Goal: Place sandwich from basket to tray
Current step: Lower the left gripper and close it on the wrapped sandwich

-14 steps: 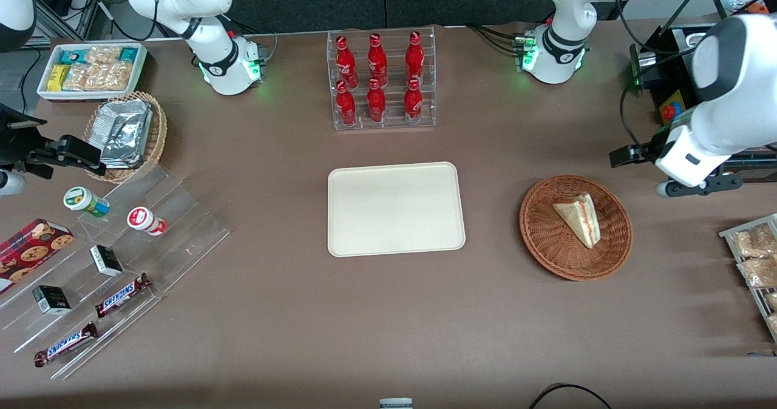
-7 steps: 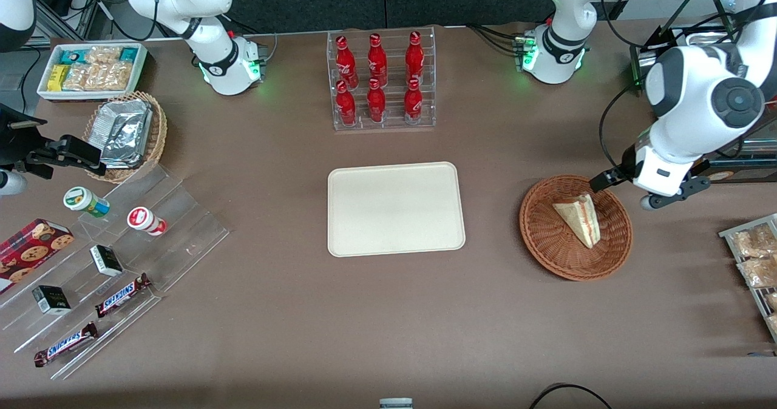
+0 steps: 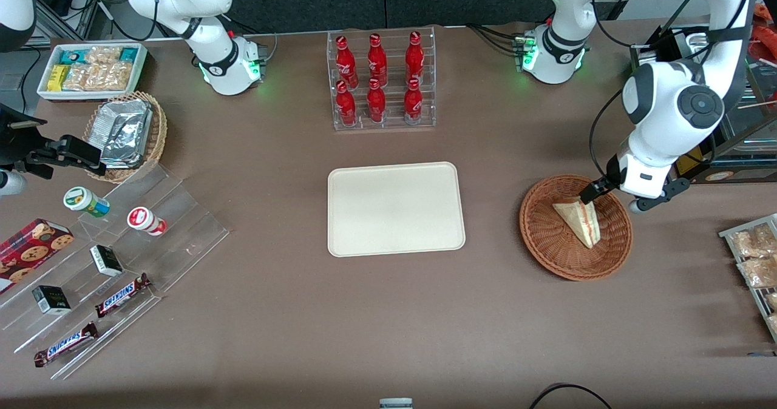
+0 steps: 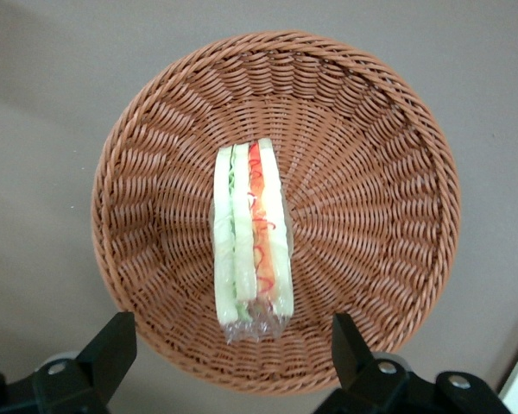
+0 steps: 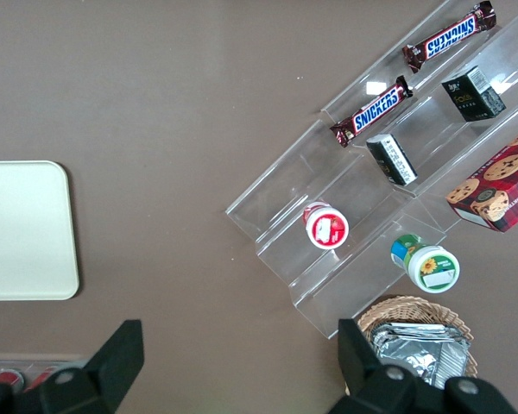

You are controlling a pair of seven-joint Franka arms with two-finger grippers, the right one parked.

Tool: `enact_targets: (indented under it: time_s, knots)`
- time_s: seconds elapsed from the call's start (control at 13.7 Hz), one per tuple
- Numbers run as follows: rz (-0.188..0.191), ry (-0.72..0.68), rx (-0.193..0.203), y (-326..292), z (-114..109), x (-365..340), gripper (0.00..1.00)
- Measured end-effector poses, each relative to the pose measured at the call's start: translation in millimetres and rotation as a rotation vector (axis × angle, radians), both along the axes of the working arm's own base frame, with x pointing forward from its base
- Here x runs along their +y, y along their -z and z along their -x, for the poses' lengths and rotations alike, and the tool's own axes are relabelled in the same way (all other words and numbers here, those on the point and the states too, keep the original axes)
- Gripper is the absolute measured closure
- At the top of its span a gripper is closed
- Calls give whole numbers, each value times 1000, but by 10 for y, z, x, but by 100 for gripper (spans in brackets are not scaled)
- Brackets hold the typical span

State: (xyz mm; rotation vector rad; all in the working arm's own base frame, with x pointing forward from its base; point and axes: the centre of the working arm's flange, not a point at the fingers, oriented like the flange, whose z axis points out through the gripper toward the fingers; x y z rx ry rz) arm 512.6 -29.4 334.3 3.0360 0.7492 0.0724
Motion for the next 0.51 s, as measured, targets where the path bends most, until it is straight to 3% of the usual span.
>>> enact_targets:
  time_s: [0.29, 0.51]
  knots:
    - [9, -84, -43, 264, -42, -4, 0]
    - [12, -121, -42, 451, -43, -14, 0]
